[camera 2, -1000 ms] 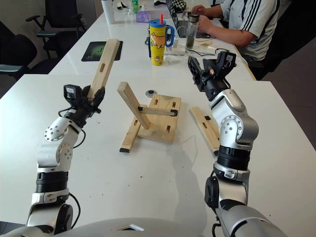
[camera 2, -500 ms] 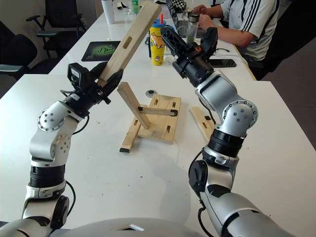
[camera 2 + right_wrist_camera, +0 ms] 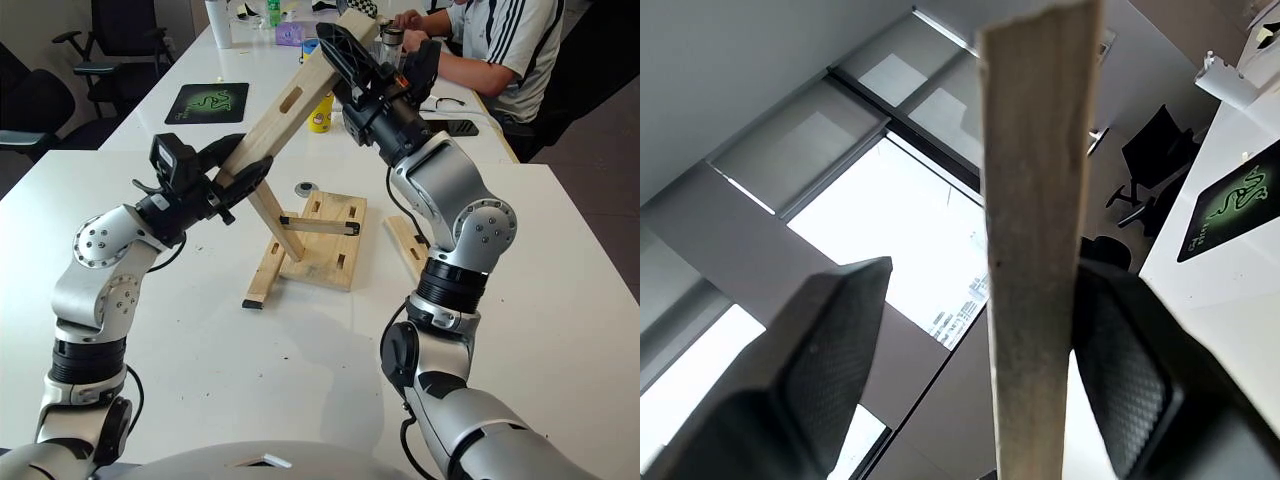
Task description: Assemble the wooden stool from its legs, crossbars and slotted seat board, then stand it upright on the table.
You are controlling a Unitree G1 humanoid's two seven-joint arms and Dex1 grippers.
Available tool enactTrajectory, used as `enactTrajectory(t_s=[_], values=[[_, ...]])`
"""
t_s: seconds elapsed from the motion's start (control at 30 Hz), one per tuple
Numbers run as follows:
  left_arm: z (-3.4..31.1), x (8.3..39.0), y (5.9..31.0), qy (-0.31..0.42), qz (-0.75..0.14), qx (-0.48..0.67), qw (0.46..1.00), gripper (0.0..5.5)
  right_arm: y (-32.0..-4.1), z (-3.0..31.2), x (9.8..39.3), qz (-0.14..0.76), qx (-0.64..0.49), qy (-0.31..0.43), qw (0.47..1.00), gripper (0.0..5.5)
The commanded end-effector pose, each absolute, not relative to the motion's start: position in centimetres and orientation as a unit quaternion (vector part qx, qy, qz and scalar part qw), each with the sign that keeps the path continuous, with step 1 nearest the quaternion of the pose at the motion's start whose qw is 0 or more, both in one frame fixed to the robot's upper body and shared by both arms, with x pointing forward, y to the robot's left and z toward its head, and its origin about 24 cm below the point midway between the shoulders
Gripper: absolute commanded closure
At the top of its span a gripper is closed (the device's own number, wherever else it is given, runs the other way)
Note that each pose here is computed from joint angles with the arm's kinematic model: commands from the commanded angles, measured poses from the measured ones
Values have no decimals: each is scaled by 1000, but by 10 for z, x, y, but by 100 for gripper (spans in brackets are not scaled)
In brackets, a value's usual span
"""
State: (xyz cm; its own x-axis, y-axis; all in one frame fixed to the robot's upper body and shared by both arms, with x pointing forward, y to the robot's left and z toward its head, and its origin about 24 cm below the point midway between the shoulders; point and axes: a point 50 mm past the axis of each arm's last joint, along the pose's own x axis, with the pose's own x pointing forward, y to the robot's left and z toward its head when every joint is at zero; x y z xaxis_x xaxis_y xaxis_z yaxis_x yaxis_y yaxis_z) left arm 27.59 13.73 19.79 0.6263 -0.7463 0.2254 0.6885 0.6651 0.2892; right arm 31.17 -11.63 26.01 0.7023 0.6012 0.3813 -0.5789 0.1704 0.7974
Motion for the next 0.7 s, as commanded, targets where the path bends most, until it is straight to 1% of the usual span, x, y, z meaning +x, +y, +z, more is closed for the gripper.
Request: enactTrajectory(t_s=[0.03, 0.3, 0.33, 0.4, 0.7], values=[[199, 272, 135, -164, -414, 101, 890, 342, -115, 268, 310, 396, 514, 8, 761, 277], [200, 270, 134, -163, -422, 107, 885, 342, -115, 262, 313, 383, 507, 18, 772, 398], [200, 269, 134, -164, -421, 108, 886, 342, -116, 261, 313, 382, 505, 18, 774, 419], [201, 270, 134, -164, -419, 109, 886, 342, -117, 260, 314, 379, 500, 18, 778, 438], [203, 273, 139, -164, -399, 113, 895, 342, -125, 254, 315, 360, 485, 14, 797, 447]])
